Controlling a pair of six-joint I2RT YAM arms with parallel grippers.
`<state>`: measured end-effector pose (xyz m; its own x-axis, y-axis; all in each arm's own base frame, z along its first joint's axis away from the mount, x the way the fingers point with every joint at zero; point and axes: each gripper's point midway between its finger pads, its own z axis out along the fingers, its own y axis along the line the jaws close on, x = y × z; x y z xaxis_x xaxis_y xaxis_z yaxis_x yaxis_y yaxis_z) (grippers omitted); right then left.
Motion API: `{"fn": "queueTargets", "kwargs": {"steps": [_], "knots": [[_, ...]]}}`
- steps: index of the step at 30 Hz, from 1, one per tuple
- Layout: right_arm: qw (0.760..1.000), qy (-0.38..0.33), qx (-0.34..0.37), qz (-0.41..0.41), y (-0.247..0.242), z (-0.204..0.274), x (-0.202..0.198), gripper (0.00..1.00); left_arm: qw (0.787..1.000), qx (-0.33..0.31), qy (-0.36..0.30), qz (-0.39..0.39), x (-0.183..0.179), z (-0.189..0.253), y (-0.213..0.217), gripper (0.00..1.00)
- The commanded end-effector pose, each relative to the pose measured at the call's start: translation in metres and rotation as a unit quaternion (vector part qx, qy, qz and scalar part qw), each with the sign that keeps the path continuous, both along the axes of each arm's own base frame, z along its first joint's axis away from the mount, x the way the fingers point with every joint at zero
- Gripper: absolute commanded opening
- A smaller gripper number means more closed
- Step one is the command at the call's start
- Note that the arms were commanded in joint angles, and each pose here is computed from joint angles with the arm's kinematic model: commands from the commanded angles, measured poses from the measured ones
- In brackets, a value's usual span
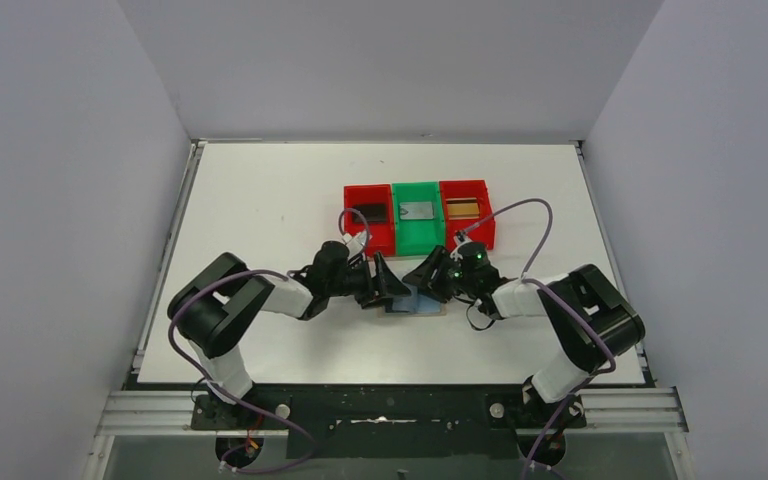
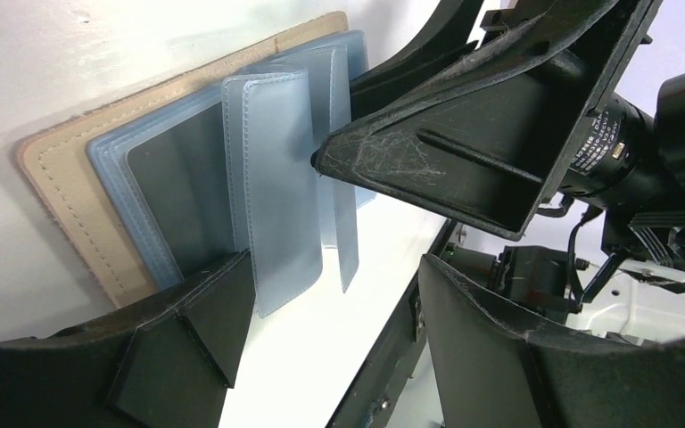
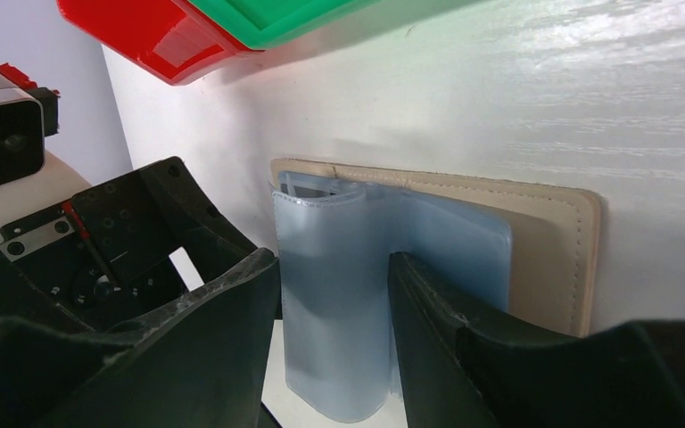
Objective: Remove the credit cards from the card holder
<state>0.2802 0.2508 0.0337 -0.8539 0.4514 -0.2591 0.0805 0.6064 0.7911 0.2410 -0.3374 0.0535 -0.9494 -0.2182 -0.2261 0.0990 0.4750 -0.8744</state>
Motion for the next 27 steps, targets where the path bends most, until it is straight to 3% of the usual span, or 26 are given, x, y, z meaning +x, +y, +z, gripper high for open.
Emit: {"fn": "queueTargets", "kwargs": {"steps": [1,11,27], "knots": [[0.999,-0.040,0.016,-0.002,-0.002,0.019,0.006,0.50,0.998,-0.049,-0.023,-0.021,0.001,0.017,-0.008,0.67],[0.997,-0.066,0.039,-0.009,-0.009,0.034,0.003,0.57,0.996,-0.069,-0.038,-0.045,0.005,0.025,-0.018,0.65],[0.992,-0.077,-0.037,-0.095,-0.056,0.039,0.006,0.57,0.994,-0.064,-0.041,-0.072,0.017,0.023,-0.037,0.65]]}}
